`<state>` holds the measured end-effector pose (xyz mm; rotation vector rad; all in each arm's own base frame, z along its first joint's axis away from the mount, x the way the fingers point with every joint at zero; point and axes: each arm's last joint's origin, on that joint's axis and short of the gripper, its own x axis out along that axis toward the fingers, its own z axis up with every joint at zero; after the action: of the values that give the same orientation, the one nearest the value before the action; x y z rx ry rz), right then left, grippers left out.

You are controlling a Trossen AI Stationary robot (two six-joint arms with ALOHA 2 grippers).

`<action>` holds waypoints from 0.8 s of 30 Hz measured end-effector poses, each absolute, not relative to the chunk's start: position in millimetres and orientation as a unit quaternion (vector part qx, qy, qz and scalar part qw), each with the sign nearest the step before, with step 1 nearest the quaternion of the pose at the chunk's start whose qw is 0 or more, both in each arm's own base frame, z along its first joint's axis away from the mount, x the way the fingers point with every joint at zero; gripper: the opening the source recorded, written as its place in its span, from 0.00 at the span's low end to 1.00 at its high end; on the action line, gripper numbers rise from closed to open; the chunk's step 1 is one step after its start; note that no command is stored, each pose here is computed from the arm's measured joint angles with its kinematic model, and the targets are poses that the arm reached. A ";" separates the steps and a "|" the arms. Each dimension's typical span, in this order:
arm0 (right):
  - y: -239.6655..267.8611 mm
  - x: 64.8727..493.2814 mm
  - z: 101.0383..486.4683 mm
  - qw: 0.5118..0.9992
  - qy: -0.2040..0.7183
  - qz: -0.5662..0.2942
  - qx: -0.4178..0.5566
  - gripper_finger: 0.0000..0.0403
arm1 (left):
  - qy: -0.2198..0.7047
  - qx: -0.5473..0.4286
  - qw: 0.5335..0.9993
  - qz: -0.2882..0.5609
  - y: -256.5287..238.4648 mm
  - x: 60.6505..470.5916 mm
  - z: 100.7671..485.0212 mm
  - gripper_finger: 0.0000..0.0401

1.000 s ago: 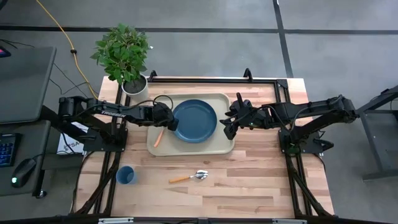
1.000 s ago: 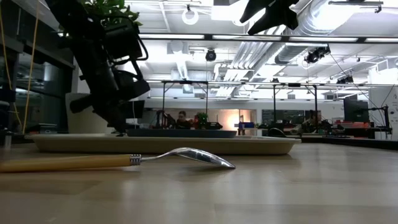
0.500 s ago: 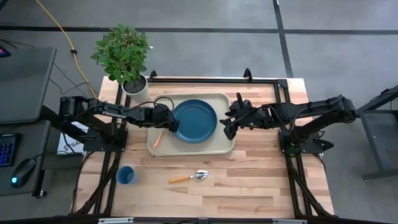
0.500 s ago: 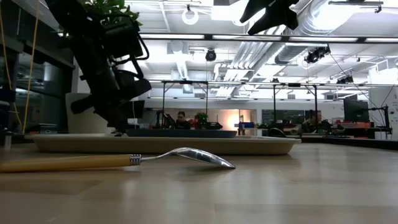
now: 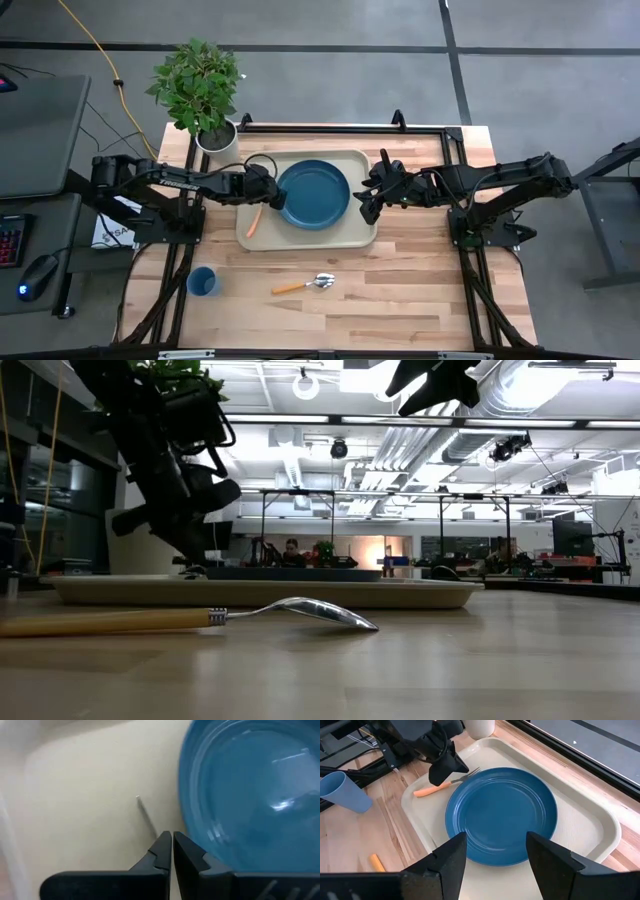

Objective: Pick and place plate/cup/fork/spoon on tray
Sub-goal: Put the fork beside the plate on the serving tray

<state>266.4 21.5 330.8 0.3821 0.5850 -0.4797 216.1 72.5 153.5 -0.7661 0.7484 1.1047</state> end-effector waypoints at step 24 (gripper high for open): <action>21.6 266.4 330.8 0.912 0.284 -0.233 0.185 0.49 | 0.341 -0.363 0.702 0.509 73.0 218.9 144.7 0.00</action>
<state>266.4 21.6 330.8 0.3821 0.5850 -0.4797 218.9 73.0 144.7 -0.8077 0.7591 1.1341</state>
